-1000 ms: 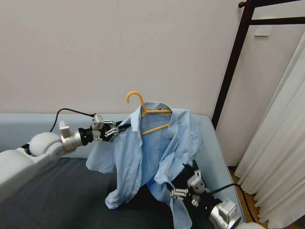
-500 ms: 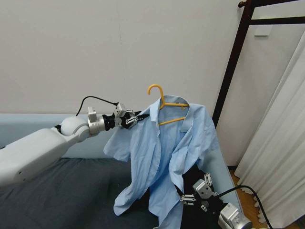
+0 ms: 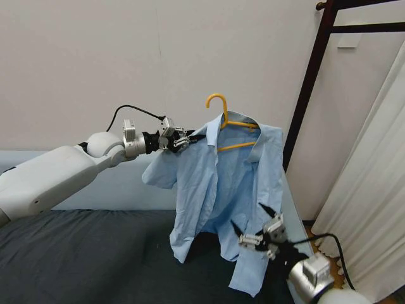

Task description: Pick up the clothes from the sofa and hang them on the clothes hanger.

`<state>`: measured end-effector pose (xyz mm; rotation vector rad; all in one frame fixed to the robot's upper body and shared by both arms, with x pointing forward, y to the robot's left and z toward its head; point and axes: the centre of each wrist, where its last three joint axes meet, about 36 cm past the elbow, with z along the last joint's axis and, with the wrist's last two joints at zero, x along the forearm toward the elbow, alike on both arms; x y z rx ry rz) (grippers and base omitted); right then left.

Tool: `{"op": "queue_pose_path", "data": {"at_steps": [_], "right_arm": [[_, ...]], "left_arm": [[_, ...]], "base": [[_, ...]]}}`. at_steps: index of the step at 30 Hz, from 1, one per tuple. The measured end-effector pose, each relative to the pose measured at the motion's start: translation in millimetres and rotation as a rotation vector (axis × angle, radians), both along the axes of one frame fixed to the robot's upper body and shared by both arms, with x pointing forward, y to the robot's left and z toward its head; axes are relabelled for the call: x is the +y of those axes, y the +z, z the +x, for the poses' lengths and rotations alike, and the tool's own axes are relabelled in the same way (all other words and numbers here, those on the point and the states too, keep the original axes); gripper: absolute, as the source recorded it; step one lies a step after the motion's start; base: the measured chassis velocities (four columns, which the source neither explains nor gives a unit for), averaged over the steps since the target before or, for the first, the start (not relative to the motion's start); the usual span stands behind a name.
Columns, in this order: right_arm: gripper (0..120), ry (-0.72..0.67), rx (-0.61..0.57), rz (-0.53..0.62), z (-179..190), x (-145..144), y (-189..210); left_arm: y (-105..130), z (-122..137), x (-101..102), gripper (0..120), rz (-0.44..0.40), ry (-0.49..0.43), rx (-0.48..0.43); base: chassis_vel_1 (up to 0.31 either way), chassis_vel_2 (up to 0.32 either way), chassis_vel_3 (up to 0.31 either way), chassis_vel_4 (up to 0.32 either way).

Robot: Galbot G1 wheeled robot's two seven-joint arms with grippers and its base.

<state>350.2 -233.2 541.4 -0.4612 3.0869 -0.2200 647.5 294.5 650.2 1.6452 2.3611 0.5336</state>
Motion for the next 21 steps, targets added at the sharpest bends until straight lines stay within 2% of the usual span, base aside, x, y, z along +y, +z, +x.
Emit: {"op": "queue_pose_path", "data": {"at_steps": [5, 14, 16, 19, 21], "right_arm": [[100, -0.145, 0.011, 0.030, 18, -3, 27], [100, -0.198, 0.006, 0.050, 36, -3, 53], [97, -0.220, 0.002, 0.048, 41, -5, 57], [90, -0.239, 0.008, 0.044, 45, -7, 57], [81, -0.248, 0.016, 0.041, 48, -8, 55]], "left_arm": [[-11, -8, -10, 7, 0.013, -0.017, 0.015], [-25, -12, -36, 7, 0.003, -0.046, 0.039], [-26, -11, -45, 7, 0.000, -0.059, 0.043], [-27, -11, -48, 7, 0.001, -0.065, 0.045], [-28, -9, -47, 7, 0.002, -0.061, 0.047]], "base": [[0.000, 0.000, 0.000, 0.000], [0.000, 0.000, 0.000, 0.000], [0.000, 0.000, 0.000, 0.000], [0.000, 0.000, 0.000, 0.000], [0.000, 0.000, 0.000, 0.000]]}}
